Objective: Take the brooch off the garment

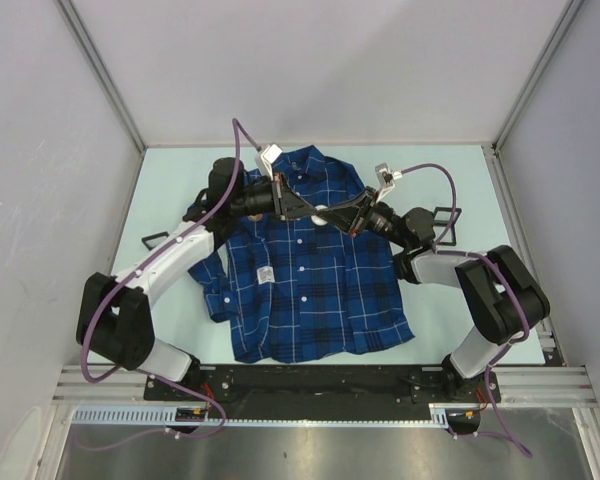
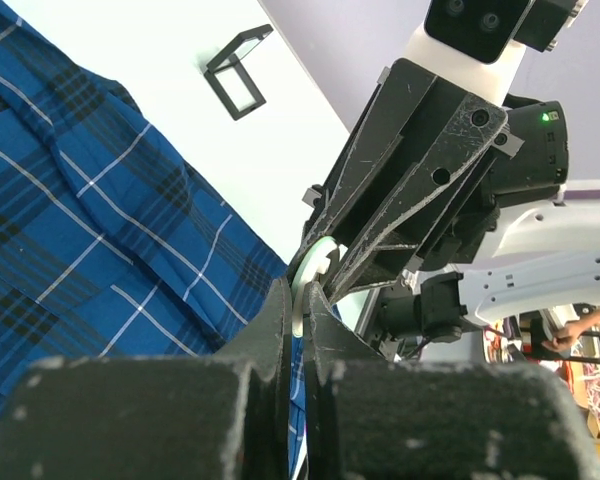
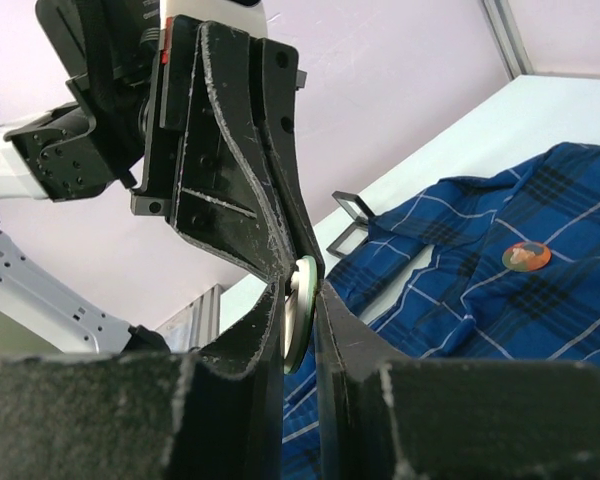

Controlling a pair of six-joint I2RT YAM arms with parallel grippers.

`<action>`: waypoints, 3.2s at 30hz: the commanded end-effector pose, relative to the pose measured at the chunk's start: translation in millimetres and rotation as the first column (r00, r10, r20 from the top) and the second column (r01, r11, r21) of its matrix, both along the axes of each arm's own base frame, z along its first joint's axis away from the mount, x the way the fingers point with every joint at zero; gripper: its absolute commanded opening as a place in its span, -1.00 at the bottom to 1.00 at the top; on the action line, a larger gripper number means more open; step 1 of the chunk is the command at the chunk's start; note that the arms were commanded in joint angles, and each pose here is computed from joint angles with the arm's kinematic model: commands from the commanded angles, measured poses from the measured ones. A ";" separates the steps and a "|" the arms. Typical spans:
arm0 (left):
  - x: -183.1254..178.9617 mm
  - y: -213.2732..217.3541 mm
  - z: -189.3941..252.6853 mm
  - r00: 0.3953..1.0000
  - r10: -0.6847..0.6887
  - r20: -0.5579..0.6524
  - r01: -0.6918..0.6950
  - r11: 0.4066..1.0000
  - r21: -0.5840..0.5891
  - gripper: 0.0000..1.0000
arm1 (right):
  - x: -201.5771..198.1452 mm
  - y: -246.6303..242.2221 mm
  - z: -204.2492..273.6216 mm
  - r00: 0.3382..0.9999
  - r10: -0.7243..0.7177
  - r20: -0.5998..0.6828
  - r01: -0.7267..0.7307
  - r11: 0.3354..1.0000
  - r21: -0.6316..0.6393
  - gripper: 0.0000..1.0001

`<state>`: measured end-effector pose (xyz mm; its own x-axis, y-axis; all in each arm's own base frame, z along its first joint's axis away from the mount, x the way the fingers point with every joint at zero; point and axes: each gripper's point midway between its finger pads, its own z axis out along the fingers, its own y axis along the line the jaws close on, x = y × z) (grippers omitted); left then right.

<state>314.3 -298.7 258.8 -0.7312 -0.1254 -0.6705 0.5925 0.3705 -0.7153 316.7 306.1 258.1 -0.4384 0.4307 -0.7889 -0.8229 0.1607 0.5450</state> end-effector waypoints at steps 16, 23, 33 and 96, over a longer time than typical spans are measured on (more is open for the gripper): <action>-42.7 -22.4 51.5 0.972 -0.230 0.043 0.234 0.954 -0.189 -1.00 | -18.6 35.0 -13.5 0.977 0.022 0.213 -0.002 0.996 -0.092 -1.00; -35.8 -16.6 51.7 0.982 -0.186 0.042 0.191 0.967 -0.167 -1.00 | -19.8 32.0 -19.1 0.992 0.044 0.114 -0.039 0.998 -0.046 -1.00; -0.2 20.4 49.8 0.997 -0.025 0.067 0.033 0.992 -0.120 -0.14 | -26.2 15.1 16.5 0.992 0.099 0.084 -0.106 0.991 0.087 -1.00; -14.6 -12.4 18.1 0.982 -0.186 -0.009 0.184 0.976 -0.119 -0.55 | -31.4 -24.9 70.2 0.991 0.123 -0.060 -0.103 0.959 0.266 -1.00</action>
